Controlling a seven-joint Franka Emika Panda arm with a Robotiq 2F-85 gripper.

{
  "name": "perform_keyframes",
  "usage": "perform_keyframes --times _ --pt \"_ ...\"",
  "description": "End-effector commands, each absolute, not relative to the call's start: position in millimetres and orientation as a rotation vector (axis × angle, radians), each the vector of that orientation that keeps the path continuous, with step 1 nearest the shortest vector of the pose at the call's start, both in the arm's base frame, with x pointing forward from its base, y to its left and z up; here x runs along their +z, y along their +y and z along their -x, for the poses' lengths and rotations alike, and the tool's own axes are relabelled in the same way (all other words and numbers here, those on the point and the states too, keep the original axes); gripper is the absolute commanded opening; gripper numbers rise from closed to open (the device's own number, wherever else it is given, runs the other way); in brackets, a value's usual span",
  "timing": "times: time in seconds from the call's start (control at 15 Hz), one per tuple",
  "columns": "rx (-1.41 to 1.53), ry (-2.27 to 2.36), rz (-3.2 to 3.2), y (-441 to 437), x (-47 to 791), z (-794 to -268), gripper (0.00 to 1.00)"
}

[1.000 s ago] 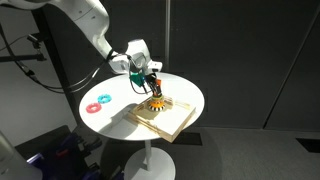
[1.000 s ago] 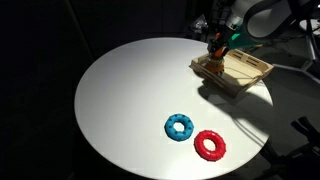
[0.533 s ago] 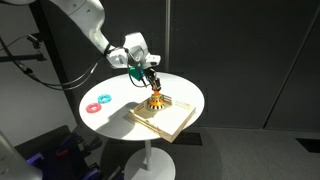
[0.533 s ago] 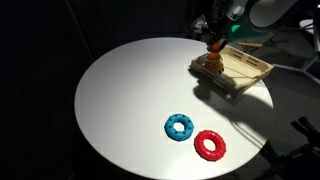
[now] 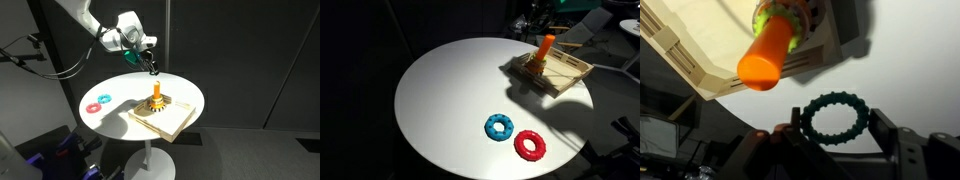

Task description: Pick up the green ring from the ring holder and put it on the table

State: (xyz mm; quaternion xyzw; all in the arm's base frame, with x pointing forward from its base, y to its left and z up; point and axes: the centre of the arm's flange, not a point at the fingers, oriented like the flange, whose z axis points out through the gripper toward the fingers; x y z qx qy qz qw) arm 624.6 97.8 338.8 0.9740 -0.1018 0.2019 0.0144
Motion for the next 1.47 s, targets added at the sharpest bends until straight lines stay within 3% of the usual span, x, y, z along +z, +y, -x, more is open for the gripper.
perform_keyframes --times 0.0,0.73,1.4 --pt "0.604 -0.292 -3.076 109 365 -606 0.44" --pt "0.364 -0.237 -3.217 157 319 -529 0.44" --pt "0.483 -0.166 -3.172 159 263 -477 0.44"
